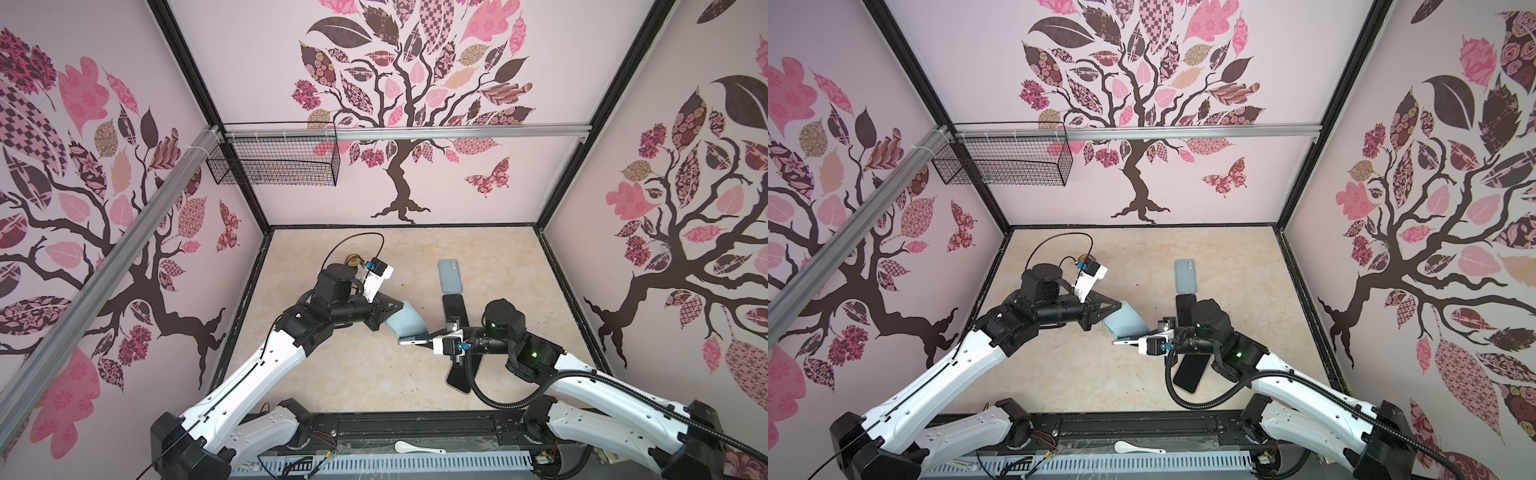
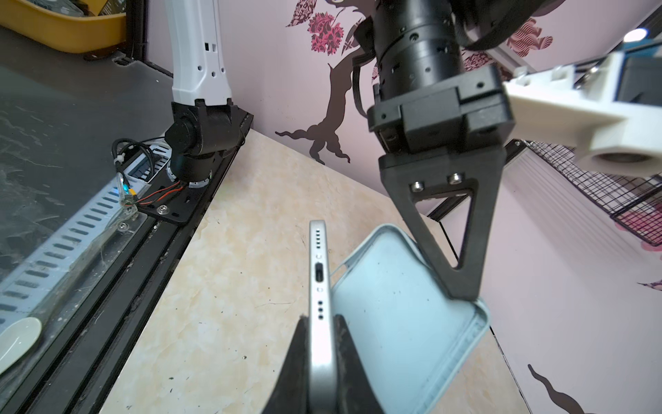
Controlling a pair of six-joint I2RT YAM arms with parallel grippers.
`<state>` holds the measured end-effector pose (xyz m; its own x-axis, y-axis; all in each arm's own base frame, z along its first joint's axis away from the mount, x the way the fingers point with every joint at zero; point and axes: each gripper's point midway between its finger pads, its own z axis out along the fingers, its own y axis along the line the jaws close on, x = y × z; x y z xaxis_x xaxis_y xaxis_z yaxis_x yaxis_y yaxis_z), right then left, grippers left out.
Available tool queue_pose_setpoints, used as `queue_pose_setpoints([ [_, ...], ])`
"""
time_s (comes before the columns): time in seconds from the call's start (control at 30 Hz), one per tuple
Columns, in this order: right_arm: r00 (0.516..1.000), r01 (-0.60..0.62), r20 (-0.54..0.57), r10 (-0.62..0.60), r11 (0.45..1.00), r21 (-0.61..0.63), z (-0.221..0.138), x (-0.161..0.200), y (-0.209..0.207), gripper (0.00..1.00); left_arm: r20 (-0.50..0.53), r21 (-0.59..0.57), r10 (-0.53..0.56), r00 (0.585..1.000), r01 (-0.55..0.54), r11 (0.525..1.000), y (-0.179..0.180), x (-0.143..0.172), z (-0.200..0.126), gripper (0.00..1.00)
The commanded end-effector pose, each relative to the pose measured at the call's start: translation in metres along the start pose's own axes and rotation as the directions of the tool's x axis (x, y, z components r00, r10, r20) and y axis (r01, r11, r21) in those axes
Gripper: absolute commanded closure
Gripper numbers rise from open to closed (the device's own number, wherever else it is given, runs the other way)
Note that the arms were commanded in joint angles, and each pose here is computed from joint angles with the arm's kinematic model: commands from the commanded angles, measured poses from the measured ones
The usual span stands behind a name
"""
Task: Take the phone out of the phone case
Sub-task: Remove the phone case from the phone, then place the phone case at the center of the table.
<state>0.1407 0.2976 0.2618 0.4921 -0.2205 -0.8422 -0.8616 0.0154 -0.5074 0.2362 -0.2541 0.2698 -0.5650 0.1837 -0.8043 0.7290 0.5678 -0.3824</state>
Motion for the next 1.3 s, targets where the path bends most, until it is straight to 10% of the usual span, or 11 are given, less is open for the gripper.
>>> queue_pose_setpoints([
  [0.0,0.996,-0.090,0.013,0.090,0.995,0.033,-0.013,-0.003,0.002,1.00,0.106,-0.244,-0.008,0.994,0.034,0.969,0.049,-0.014,-0.016,1.00],
  [0.37,0.926,-0.348,0.052,0.374,0.791,0.503,-0.050,0.023,-0.065,1.00,0.277,-0.273,-0.143,0.950,0.221,0.936,0.070,-0.011,-0.015,1.00],
  [0.67,0.976,-0.212,-0.008,0.219,0.951,0.227,-0.033,0.010,-0.019,1.00,0.246,-0.283,-0.149,0.958,0.218,0.934,0.077,-0.007,-0.003,1.00],
  [1.0,0.832,-0.487,0.148,0.535,0.576,0.657,-0.080,0.057,-0.097,1.00,0.382,-0.222,-0.309,0.871,0.411,0.884,0.084,-0.003,0.013,1.00],
  [1.27,0.803,-0.523,0.157,0.575,0.552,0.650,-0.080,0.067,-0.091,1.00,0.501,-0.273,-0.414,0.759,0.593,0.757,0.106,0.023,0.037,1.00],
])
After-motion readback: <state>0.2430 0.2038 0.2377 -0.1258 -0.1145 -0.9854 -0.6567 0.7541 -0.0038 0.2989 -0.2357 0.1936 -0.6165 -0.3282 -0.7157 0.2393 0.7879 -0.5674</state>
